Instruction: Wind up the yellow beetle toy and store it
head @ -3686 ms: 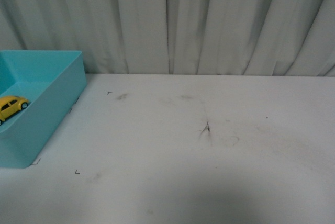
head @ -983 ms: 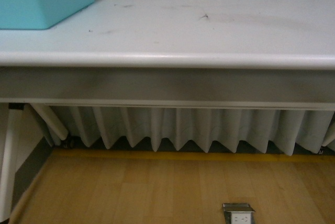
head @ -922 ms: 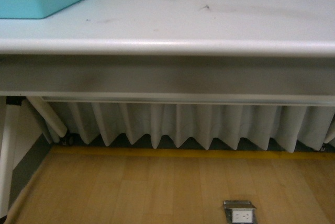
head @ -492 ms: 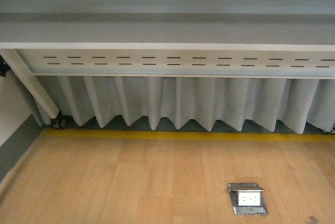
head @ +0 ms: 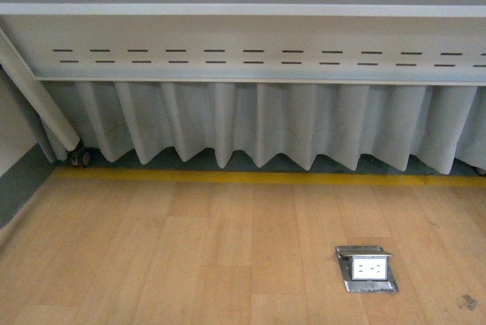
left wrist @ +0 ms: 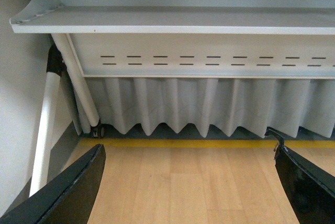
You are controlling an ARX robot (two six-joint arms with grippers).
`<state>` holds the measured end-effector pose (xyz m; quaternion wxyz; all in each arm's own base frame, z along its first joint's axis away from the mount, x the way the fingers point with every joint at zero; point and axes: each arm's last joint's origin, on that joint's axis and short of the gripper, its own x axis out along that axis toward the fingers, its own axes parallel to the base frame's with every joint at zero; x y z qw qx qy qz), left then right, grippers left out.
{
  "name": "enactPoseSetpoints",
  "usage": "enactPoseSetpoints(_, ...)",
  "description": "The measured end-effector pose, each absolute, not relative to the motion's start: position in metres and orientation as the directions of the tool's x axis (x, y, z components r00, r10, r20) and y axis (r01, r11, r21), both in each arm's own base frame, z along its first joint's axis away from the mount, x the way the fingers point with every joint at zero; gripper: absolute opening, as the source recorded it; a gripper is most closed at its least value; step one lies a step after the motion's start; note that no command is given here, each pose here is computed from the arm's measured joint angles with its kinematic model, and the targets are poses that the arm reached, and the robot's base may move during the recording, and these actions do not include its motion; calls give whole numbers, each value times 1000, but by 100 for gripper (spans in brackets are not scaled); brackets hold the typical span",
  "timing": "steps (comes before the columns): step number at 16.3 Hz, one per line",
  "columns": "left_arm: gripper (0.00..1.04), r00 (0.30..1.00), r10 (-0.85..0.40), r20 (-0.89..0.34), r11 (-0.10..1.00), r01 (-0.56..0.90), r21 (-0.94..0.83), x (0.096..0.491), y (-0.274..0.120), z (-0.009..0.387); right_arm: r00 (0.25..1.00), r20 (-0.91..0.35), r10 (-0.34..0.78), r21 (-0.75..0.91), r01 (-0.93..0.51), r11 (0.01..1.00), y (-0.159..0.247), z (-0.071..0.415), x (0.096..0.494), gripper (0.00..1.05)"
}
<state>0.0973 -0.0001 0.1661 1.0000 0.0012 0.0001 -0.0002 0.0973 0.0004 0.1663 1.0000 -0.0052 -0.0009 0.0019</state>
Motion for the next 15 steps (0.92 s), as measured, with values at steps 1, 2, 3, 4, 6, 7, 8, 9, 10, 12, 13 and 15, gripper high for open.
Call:
enactPoseSetpoints(1,98,1000,-1,0,1000,1,2,97,0,166,1000,1,4,-10,-4,1000,0,166,97,98)
enactPoseSetpoints(2,98,1000,-1,0,1000,1,2,97,0,166,1000,2,4,-10,-4,1000,0,166,97,98)
enactPoseSetpoints(3,98,1000,-1,1,1000,1,2,97,0,166,1000,2,4,-10,-4,1000,0,166,97,98)
enactPoseSetpoints(4,98,1000,-1,1,1000,1,2,97,0,166,1000,2,4,-10,-4,1000,0,166,97,98)
enactPoseSetpoints(6,98,1000,-1,1,1000,1,2,97,0,166,1000,2,4,-10,-4,1000,0,166,97,98)
enactPoseSetpoints(7,98,1000,-1,1,1000,1,2,97,0,166,1000,2,4,-10,-4,1000,0,166,97,98)
enactPoseSetpoints(8,98,1000,-1,1,1000,1,2,97,0,166,1000,2,4,-10,-4,1000,0,166,97,98)
enactPoseSetpoints(9,98,1000,-1,1,1000,1,2,97,0,166,1000,2,4,-10,-4,1000,0,166,97,98)
enactPoseSetpoints(10,98,1000,-1,1,1000,1,2,97,0,166,1000,2,4,-10,-4,1000,0,166,97,98)
enactPoseSetpoints(12,98,1000,-1,1,1000,1,2,97,0,166,1000,2,4,-10,-4,1000,0,166,97,98)
enactPoseSetpoints(13,98,1000,-1,1,1000,1,2,97,0,166,1000,2,4,-10,-4,1000,0,166,97,98)
enactPoseSetpoints(15,98,1000,-1,1,1000,1,2,97,0,166,1000,2,4,-10,-4,1000,0,166,97,98)
